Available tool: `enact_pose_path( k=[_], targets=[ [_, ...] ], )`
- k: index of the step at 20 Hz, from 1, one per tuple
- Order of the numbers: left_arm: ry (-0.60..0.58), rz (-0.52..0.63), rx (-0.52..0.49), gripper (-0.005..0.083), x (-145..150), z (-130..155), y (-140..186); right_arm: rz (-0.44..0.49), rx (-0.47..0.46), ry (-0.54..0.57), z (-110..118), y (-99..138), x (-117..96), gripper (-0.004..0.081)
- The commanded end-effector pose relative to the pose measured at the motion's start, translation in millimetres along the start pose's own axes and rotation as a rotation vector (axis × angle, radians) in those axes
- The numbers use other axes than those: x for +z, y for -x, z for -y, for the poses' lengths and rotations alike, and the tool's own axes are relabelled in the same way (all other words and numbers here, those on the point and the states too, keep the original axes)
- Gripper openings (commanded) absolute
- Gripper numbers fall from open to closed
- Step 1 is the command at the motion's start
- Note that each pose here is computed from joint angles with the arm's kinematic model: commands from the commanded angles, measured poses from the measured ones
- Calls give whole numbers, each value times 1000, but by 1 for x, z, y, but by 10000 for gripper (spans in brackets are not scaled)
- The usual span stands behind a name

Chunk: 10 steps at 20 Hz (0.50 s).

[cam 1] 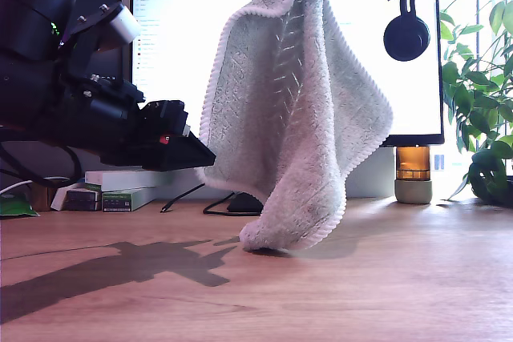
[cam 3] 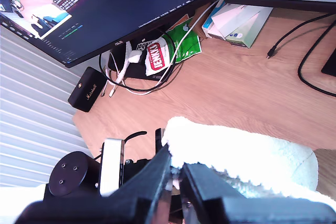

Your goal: Fold the tea towel to a neat square and place it to the right

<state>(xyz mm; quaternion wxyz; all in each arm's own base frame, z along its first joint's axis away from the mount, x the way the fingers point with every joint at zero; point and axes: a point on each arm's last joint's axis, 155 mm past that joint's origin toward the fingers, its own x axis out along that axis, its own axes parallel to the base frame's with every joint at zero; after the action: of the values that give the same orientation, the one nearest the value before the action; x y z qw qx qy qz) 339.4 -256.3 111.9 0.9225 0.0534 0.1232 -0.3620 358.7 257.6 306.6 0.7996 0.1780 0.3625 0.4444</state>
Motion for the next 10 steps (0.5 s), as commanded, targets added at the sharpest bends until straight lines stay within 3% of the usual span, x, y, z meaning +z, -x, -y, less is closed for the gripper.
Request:
enact_pose_path(
  k=[1, 6, 10],
  targets=[
    [0, 23, 0, 337, 7, -2, -5, 15, 9, 26, -7, 3, 4, -11],
    [-3, 40, -22, 315, 16, 0, -11, 15, 8, 26, -7, 3, 4, -11],
    [2, -11, -40, 192, 10, 0, -18, 16, 8, 27, -7, 3, 5, -11]
  ],
)
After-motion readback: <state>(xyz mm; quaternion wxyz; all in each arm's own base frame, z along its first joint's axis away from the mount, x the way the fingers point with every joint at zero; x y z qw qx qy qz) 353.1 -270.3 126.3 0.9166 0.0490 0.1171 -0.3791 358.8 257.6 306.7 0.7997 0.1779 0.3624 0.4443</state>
